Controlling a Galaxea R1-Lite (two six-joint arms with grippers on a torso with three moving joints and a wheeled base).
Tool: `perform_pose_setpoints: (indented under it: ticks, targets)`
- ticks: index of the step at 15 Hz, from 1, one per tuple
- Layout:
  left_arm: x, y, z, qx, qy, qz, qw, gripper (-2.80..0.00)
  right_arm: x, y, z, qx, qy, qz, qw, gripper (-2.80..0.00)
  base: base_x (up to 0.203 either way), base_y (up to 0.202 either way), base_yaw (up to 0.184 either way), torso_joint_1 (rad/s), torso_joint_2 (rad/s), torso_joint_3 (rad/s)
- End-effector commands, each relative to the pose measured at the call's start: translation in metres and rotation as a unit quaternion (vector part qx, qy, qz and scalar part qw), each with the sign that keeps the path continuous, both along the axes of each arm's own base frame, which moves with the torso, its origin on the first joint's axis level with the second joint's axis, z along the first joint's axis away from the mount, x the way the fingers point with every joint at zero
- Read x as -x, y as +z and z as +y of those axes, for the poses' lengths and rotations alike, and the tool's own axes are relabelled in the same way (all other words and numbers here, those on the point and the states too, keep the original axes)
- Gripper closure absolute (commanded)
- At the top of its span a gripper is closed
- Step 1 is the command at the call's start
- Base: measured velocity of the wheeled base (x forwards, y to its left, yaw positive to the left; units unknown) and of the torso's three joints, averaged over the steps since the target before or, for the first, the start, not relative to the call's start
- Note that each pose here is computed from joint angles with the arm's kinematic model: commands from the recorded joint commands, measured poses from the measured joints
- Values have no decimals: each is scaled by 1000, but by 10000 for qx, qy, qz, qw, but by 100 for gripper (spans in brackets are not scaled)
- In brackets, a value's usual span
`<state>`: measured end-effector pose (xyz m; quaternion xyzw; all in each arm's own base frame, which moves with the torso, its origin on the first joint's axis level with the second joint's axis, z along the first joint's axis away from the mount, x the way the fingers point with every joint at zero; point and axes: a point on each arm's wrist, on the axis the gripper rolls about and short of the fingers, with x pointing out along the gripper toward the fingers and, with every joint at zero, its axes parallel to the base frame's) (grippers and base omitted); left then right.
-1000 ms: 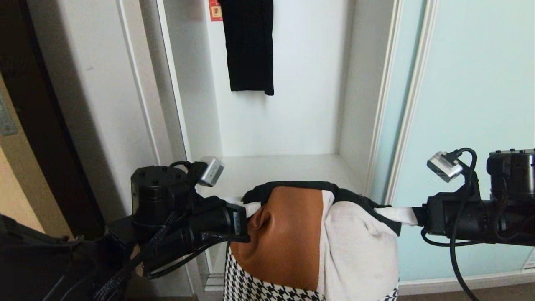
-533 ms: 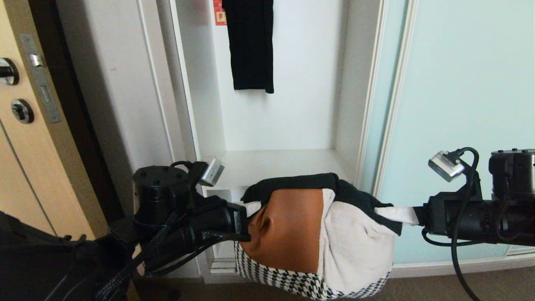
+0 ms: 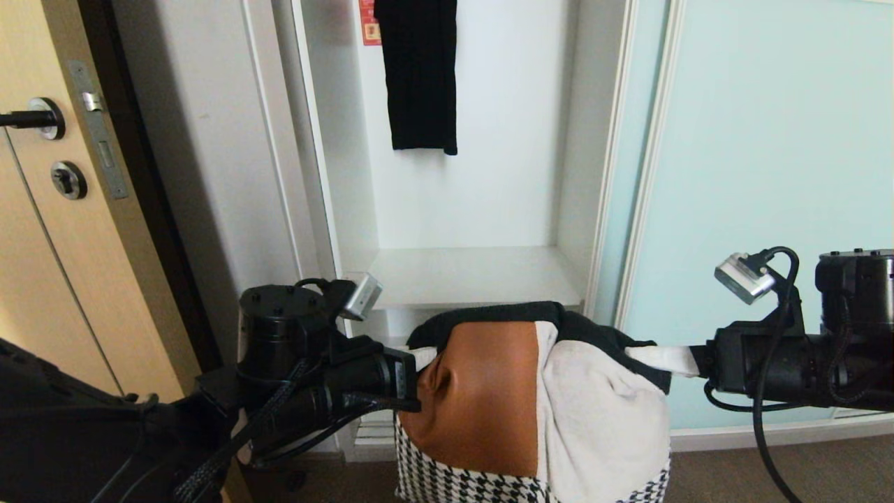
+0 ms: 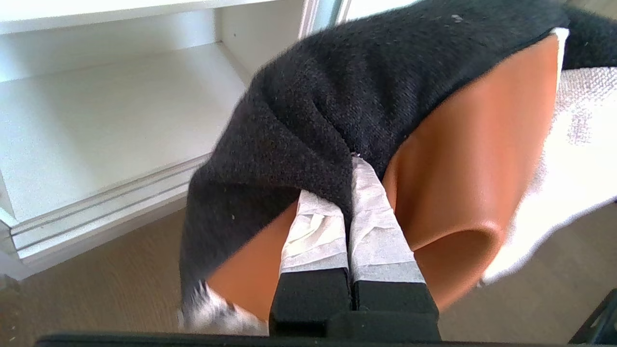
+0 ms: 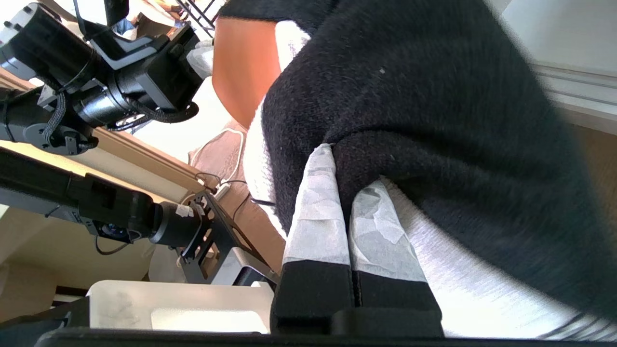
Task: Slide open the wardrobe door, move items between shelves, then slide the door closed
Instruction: Place the pillow on the lower shelf
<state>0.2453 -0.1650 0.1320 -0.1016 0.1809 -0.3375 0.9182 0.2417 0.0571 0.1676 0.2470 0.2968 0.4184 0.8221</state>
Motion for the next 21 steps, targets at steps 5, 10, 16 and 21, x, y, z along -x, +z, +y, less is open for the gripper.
perform_pose_setpoints:
  ticks: [5, 10, 16, 21]
  targets:
    - [0, -5, -4, -19, -56, 50, 10000, 0, -2, -4, 1, 1, 28, 63, 10000, 0, 0, 0, 0, 0, 0, 0]
    - [-1, -10, -4, -49, -31, 93, 9999, 0, -2, -3, 1, -3, 27, 65, 10000, 0, 0, 0, 0, 0, 0, 0]
    - [-7, -7, -7, -15, 105, -9, 9999, 0, -9, -10, 2, 25, 2, 189, 9998, 0, 0, 0, 0, 3, 3, -148]
    - [-12, -5, -8, -18, 344, -83, 9994, 0, -15, -17, 3, 45, 6, 295, 9996, 0, 0, 0, 0, 6, 1, -200]
